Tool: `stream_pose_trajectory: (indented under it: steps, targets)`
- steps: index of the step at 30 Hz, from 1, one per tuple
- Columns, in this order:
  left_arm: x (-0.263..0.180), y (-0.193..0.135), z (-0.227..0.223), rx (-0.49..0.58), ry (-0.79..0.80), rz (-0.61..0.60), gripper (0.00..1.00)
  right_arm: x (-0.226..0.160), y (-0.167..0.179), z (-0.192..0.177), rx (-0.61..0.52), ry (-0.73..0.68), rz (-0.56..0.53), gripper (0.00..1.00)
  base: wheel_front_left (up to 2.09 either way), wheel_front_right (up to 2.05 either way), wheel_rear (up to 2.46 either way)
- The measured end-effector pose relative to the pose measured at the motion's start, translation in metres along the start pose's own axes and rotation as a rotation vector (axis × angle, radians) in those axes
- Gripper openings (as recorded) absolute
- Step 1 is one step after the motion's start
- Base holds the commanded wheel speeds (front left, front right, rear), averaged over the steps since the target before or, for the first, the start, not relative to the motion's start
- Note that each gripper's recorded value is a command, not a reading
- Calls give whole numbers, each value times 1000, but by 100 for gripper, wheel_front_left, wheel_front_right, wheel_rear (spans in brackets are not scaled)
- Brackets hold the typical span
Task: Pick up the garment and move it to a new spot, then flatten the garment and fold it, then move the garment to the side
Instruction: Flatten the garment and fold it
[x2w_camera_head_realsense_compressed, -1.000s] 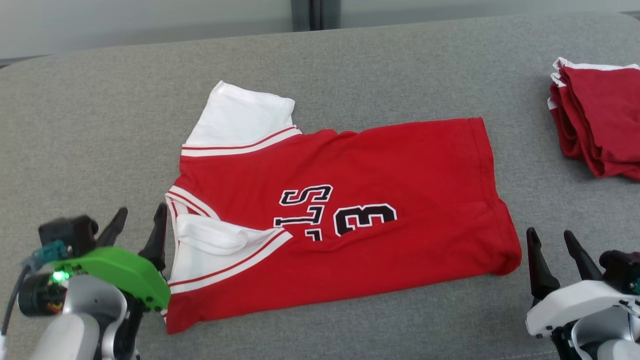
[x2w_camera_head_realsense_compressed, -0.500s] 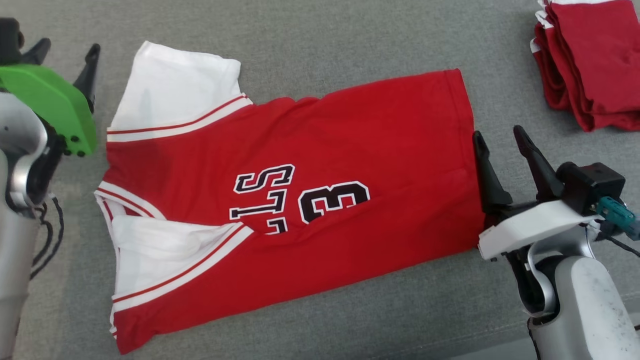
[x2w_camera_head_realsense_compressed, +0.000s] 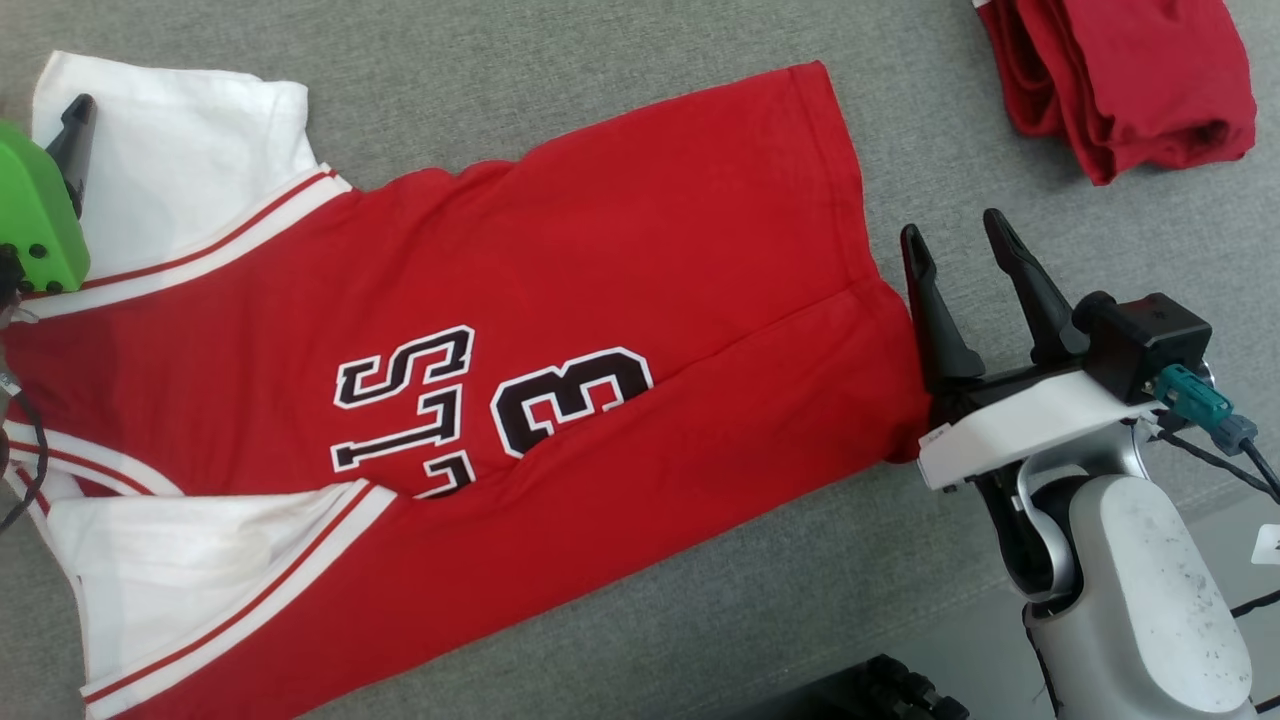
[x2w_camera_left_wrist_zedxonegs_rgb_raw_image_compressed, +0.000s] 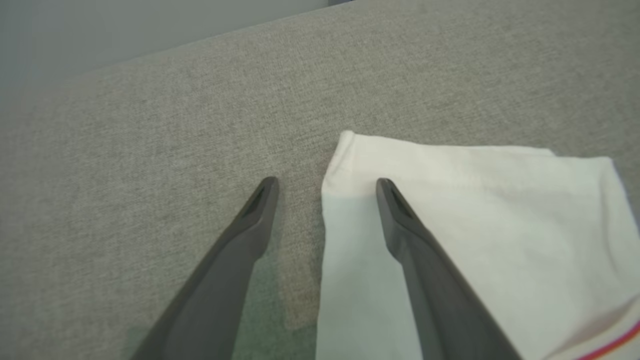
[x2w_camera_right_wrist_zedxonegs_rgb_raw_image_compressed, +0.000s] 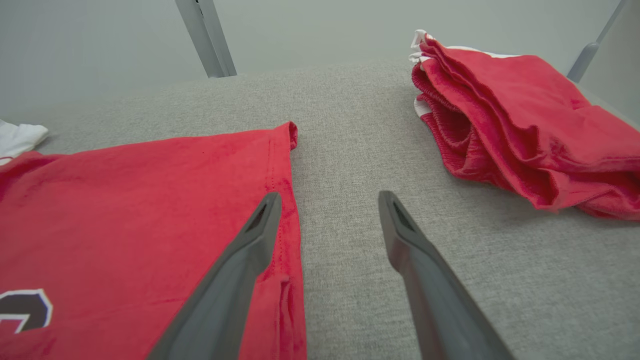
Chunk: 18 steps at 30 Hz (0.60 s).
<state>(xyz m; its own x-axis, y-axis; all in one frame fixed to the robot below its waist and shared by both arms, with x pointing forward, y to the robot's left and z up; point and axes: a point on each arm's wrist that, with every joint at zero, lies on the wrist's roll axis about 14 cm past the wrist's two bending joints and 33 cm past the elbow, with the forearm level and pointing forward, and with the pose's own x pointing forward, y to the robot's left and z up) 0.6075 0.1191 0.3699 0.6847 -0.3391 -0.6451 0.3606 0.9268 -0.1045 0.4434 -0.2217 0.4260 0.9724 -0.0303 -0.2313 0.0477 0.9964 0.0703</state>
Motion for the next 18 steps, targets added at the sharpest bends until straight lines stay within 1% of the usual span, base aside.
stream_pose_trajectory:
  steps: [4, 9, 10, 11, 12, 13, 18]
  targets:
    - [10, -4, -7, 2, 24, -14, 100, -1, -6, 1, -4, -5, -15, 100, 0, 0, 0]
    - [17, -3, -8, -7, 37, 1, 100, 1, -7, 3, -17, -7, -17, 100, 0, 0, 0]
    - [18, -3, -9, -7, 43, 2, 88, 2, -7, 5, -22, -8, -14, 100, 0, 0, 0]
    - [19, -3, -10, -7, 46, 2, 40, 4, -6, 6, -29, -12, -11, 100, 0, 0, 0]
    - [19, -4, -10, -5, 46, -1, 13, 5, -5, 8, -35, -13, -8, 100, 0, 0, 0]
    - [19, -4, -9, -6, 43, -3, 0, 7, -5, 9, -45, -16, -5, 100, 0, 0, 0]
    - [12, -12, -1, -3, 1, -21, 0, 25, 5, 22, -94, -17, 36, 100, 0, 0, 0]
